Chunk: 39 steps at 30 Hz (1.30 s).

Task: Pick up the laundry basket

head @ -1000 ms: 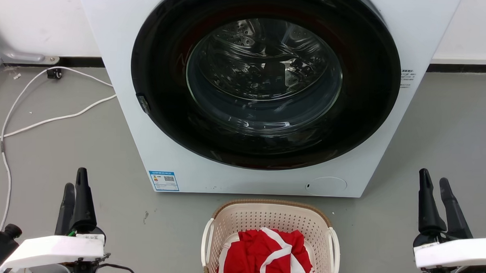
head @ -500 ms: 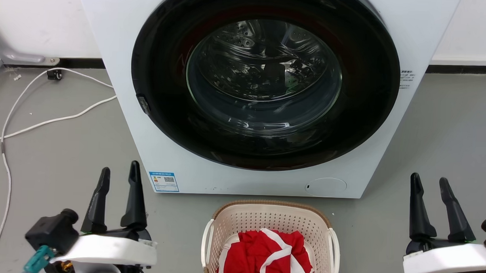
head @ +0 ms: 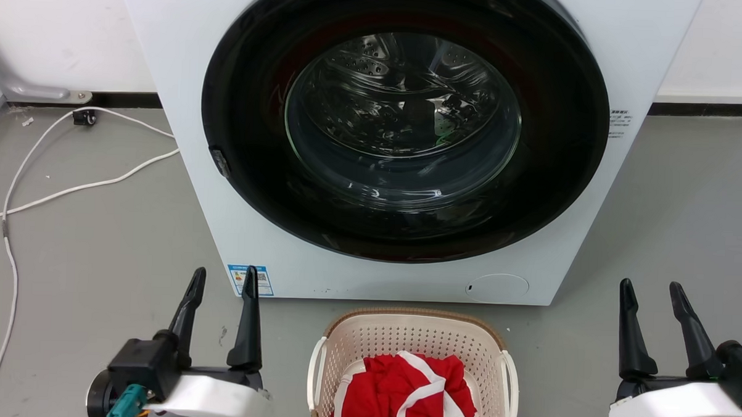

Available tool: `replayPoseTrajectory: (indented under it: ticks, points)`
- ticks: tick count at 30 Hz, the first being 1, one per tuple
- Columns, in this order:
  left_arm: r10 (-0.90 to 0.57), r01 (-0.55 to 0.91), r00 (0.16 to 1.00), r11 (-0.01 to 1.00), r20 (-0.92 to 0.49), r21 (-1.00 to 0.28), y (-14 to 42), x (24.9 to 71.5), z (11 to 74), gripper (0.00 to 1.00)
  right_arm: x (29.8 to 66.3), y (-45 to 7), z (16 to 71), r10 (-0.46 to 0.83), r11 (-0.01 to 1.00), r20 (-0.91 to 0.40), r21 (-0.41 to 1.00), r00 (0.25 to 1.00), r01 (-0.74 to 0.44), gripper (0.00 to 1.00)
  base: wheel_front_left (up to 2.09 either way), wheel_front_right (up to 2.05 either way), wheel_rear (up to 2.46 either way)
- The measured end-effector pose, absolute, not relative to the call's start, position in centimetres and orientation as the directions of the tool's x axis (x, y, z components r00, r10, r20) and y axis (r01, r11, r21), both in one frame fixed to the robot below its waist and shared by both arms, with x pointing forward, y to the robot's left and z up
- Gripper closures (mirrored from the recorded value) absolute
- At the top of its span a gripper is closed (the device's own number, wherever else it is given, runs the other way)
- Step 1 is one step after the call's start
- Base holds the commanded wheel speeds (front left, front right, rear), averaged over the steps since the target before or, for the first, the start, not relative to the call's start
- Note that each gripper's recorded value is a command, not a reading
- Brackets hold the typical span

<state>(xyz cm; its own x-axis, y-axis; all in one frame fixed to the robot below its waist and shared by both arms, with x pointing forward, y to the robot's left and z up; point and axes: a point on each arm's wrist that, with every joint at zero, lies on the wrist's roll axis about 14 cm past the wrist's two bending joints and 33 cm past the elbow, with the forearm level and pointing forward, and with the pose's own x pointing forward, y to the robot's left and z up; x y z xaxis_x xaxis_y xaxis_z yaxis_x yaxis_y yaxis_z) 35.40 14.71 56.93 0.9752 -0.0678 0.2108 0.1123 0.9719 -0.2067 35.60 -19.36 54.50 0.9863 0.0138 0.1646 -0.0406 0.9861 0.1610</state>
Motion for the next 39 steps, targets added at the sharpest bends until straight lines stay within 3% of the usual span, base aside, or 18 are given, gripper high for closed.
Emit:
replayPoseTrajectory:
  ticks: [9, 18, 39]
  points:
    - [-0.129, 0.150, 0.970, 0.984, 0.205, -0.092, 13.2, 34.8, 56.1, 0.00, 35.2, -18.9, 54.4, 0.037, 0.997, 0.171, 0.062, 0.985, -0.048, 0.00, 0.00, 0.00, 0.00]
    - [-0.142, 0.172, 0.966, 0.977, 0.214, -0.128, 13.2, 34.4, 55.9, 0.00, 35.1, -18.8, 54.3, 0.044, 0.999, 0.176, 0.020, 0.983, -0.048, 0.00, 0.00, 0.00, 0.00]
    - [-0.190, 0.201, 0.945, 0.979, 0.268, -0.016, 13.0, 33.6, 56.6, 0.00, 34.5, -19.0, 54.5, 0.050, 0.998, 0.199, -0.042, 0.979, -0.042, 0.00, 0.00, 0.00, 0.00]
